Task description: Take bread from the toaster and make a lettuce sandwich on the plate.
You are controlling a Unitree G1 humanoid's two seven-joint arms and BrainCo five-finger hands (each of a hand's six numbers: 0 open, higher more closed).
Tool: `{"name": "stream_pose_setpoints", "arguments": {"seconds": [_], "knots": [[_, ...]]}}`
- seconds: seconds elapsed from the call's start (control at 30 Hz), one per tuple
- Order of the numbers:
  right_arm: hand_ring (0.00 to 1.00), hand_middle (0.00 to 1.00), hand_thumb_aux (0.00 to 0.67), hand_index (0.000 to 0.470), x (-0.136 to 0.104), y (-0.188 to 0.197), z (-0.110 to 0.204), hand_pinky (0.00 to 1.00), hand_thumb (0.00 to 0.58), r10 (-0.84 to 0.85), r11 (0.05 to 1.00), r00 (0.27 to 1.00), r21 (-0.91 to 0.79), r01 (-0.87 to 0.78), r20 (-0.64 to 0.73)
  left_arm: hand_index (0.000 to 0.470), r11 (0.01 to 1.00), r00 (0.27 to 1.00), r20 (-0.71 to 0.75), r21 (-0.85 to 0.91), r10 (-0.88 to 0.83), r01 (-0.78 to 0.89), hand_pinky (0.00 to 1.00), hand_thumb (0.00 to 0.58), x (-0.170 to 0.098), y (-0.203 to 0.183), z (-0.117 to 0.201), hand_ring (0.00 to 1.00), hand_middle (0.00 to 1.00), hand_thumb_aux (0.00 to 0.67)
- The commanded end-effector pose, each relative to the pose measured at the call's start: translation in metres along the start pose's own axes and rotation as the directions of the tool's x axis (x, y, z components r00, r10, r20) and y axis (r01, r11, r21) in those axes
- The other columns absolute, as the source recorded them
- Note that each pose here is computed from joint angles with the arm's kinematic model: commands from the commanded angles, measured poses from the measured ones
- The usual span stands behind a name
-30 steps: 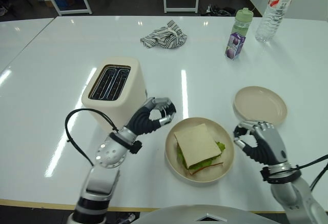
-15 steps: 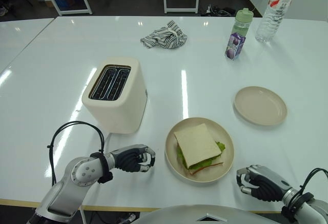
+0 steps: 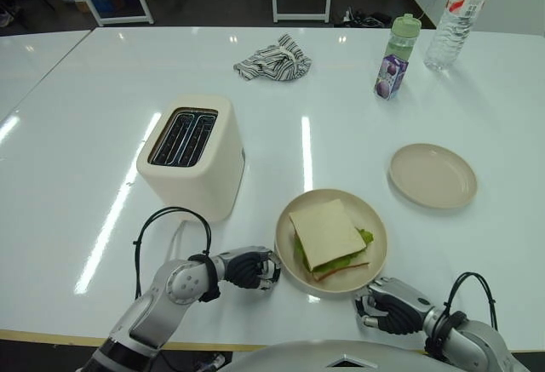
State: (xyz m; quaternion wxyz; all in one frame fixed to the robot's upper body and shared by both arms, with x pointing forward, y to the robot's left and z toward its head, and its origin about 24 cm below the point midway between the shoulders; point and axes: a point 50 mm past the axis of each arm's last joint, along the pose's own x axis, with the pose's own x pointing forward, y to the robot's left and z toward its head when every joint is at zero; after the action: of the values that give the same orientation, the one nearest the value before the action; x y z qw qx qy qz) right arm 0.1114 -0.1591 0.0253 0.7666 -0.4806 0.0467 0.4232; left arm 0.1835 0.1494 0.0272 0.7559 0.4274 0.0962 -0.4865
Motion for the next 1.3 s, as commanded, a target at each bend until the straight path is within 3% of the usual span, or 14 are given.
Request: {"name": "stream_pose_setpoints", "arguments": {"seconds": [0.03,0.27,0.47,0.7,0.83,0.9,0.93,0.97,1.0,1.03,1.17,1.3], "knots": [[1.0,1.0,0.67,0.47,0.021,-0.003,-0.009,1.0,0.58,-0.01,1.0,1.0,-0.007,0.01,-0.008,0.47,0.999,0.99,-0.131,-0.014,0.046,-0.048,1.0,0.58,0.024,-0.005,-0.024,1.0,1.0,0.67],[1.0,1.0,0.67,0.47,0.062,-0.038,-0.031,1.0,0.58,-0.182,0.968,0.981,-0.187,0.165,-0.074,0.47,0.98,0.964,-0.175,0.054,0.199,-0.193,1.0,0.58,0.059,0.023,-0.025,1.0,1.0,0.67],[1.0,1.0,0.67,0.47,0.089,-0.061,-0.05,1.0,0.58,-0.273,0.924,0.955,-0.309,0.227,-0.113,0.47,0.972,0.957,-0.171,0.072,0.235,-0.226,1.0,0.58,0.081,0.037,-0.02,1.0,1.0,0.67],[1.0,1.0,0.67,0.47,0.097,-0.07,-0.059,1.0,0.58,-0.317,0.902,0.94,-0.346,0.259,-0.123,0.47,0.968,0.955,-0.164,0.077,0.249,-0.239,1.0,0.58,0.088,0.041,-0.019,1.0,1.0,0.67],[1.0,1.0,0.67,0.47,0.081,-0.071,-0.05,1.0,0.58,-0.328,0.898,0.941,-0.339,0.282,-0.085,0.47,0.965,0.96,-0.126,0.112,0.25,-0.236,1.0,0.58,0.076,0.041,-0.01,1.0,1.0,0.67],[1.0,1.0,0.67,0.47,0.065,-0.078,-0.036,1.0,0.58,-0.366,0.898,0.93,-0.272,0.345,-0.029,0.429,0.957,0.958,-0.053,0.084,0.283,-0.278,1.0,0.576,0.063,0.043,0.003,1.0,1.0,0.612],[1.0,1.0,0.67,0.47,0.055,-0.083,-0.028,1.0,0.58,-0.399,0.892,0.917,-0.227,0.39,0.005,0.356,0.949,0.95,-0.001,0.047,0.312,-0.312,0.87,0.546,0.055,0.045,0.011,0.87,0.87,0.507],[1.0,1.0,0.528,0.37,0.046,-0.09,-0.021,1.0,0.554,-0.44,0.878,0.897,-0.19,0.438,0.036,0.171,0.934,0.933,0.053,0.007,0.355,-0.356,0.59,0.346,0.047,0.049,0.021,0.59,0.59,0.244],[0.63,0.63,0.347,0.243,0.037,-0.098,-0.016,0.63,0.445,-0.504,0.845,0.861,-0.168,0.508,0.067,0.0,0.911,0.905,0.109,-0.069,0.411,-0.406,0.02,0.0,0.041,0.055,0.03,0.02,0.02,0.0],[0.0,0.0,0.0,0.0,0.03,-0.107,-0.011,0.0,0.0,-0.575,0.804,0.813,-0.119,0.582,0.094,0.0,0.878,0.867,0.149,-0.157,0.475,-0.453,0.0,0.0,0.036,0.062,0.036,0.0,0.0,0.0],[0.0,0.0,0.0,0.0,0.018,-0.127,-0.009,0.0,0.0,-0.759,0.65,0.646,0.139,0.747,0.076,0.0,0.664,0.659,0.151,-0.341,0.737,-0.665,0.0,0.0,0.022,0.091,0.039,0.0,0.0,0.0],[0.0,0.0,0.0,0.0,0.021,-0.125,-0.023,0.0,0.0,-0.817,0.539,0.576,0.3,0.787,-0.042,0.0,0.518,0.54,0.096,-0.46,0.836,-0.721,0.0,0.0,0.027,0.098,0.032,0.0,0.0,0.0]]}}
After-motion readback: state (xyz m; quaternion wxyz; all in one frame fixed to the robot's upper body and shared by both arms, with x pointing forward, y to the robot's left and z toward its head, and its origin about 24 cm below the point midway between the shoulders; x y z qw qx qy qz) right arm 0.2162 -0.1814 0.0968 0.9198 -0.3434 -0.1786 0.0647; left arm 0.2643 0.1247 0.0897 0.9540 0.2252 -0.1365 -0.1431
